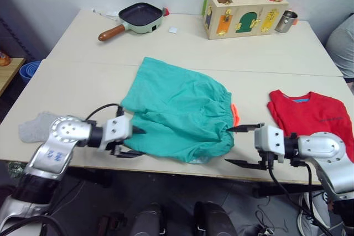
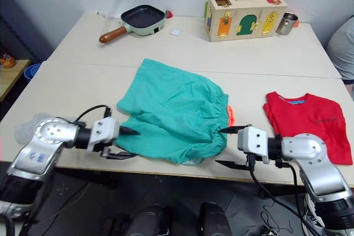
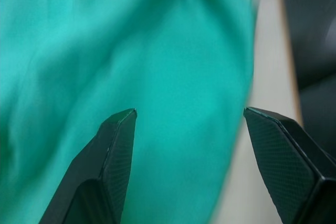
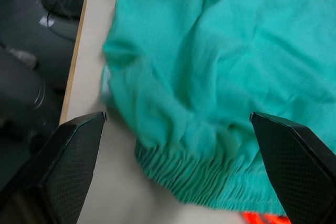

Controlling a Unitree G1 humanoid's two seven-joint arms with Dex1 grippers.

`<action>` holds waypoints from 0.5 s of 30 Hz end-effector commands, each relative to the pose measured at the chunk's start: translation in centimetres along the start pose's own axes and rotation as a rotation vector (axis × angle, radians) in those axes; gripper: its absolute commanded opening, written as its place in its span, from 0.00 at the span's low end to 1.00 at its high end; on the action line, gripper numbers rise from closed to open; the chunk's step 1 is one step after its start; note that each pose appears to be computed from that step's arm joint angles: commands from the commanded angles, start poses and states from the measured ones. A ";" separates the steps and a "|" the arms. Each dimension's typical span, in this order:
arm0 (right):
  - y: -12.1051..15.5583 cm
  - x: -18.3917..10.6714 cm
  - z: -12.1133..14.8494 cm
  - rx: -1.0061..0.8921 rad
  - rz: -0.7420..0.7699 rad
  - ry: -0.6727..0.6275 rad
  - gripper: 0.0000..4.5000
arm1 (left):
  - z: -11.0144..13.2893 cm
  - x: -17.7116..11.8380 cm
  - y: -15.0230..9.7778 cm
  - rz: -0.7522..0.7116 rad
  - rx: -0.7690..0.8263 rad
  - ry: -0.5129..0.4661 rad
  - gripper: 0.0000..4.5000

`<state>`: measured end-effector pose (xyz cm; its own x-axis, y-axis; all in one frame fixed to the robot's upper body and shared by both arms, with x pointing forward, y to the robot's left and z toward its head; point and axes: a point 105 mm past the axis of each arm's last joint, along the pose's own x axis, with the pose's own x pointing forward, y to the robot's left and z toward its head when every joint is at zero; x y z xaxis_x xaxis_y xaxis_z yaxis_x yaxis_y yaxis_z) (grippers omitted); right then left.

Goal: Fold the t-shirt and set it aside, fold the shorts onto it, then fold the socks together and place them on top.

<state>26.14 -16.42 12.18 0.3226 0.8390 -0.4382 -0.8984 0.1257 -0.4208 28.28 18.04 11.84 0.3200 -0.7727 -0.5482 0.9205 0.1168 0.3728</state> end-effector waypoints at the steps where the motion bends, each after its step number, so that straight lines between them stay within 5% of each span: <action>1: 0.2 0.9 0.2 -0.036 0.020 -0.001 1.00 | -0.6 -0.7 0.2 0.081 0.082 0.010 0.76; 3: 0.4 1.5 0.1 -0.037 0.023 0.003 1.00 | -1.5 -0.7 0.2 0.112 0.075 0.039 0.76; 7: -0.3 2.1 0.3 -0.034 -0.042 -0.006 0.80 | -2.2 -0.4 1.4 0.200 0.058 0.058 0.76; 12: -1.1 1.6 -0.3 -0.067 -0.090 0.035 0.43 | -4.1 -0.5 1.5 0.198 0.011 0.141 0.50; 15: -1.2 0.7 -0.9 -0.087 -0.070 0.063 0.20 | -4.4 -0.4 -0.7 0.065 -0.081 0.125 0.30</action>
<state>27.56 -15.62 10.77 0.3895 0.8024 -0.4522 -0.8643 0.1487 -0.4806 29.73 19.91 10.51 0.4630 -0.7061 -0.5357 0.8586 0.2072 0.4689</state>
